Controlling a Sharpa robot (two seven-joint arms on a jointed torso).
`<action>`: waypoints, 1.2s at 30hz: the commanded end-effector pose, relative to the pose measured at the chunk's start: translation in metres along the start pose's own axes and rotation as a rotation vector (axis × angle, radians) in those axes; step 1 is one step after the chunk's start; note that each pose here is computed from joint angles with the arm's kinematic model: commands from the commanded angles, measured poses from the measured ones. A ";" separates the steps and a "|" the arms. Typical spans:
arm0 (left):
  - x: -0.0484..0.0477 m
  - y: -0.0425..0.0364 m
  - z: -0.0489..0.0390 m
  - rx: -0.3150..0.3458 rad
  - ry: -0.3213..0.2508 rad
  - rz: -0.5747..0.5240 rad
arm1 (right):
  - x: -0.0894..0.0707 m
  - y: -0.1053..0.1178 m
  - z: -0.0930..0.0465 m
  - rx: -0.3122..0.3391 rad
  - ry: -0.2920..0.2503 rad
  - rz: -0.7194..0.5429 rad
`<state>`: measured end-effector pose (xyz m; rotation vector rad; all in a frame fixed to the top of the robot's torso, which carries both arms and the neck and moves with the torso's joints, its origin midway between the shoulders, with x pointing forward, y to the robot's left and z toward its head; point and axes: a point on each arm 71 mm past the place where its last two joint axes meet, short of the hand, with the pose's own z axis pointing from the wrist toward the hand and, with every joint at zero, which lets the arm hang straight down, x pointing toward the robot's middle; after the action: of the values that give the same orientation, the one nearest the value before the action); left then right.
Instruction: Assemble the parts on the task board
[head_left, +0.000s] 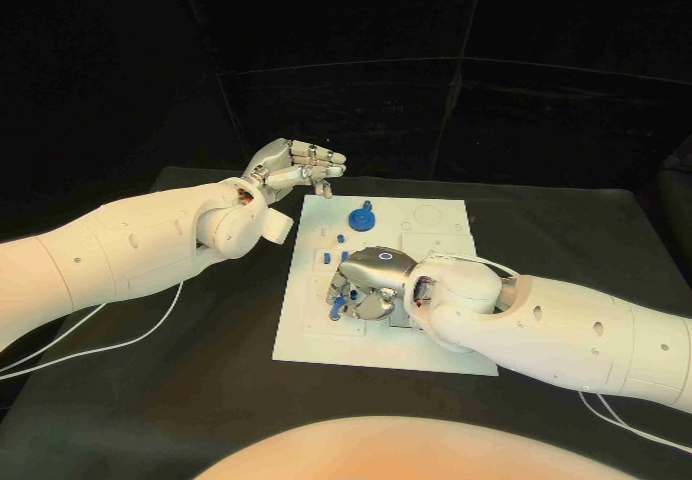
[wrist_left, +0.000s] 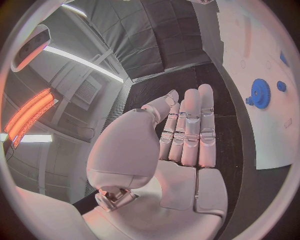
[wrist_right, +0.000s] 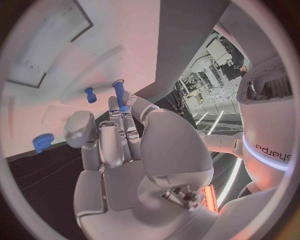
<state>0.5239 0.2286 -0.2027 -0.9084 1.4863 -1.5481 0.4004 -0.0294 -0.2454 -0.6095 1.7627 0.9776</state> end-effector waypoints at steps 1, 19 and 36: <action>0.0014 -0.0012 0.0009 0.005 0.011 -0.009 | 0.000 0.001 0.000 -0.002 0.010 -0.011; 0.0012 -0.0012 0.0007 0.004 0.011 -0.009 | 0.010 0.002 0.002 0.038 0.061 -0.072; 0.0010 -0.0010 0.0004 0.001 0.013 -0.010 | 0.009 0.007 0.005 0.005 0.024 -0.057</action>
<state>0.5238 0.2286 -0.2030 -0.9095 1.4908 -1.5491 0.3946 -0.0229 -0.2549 -0.6711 1.7827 0.9117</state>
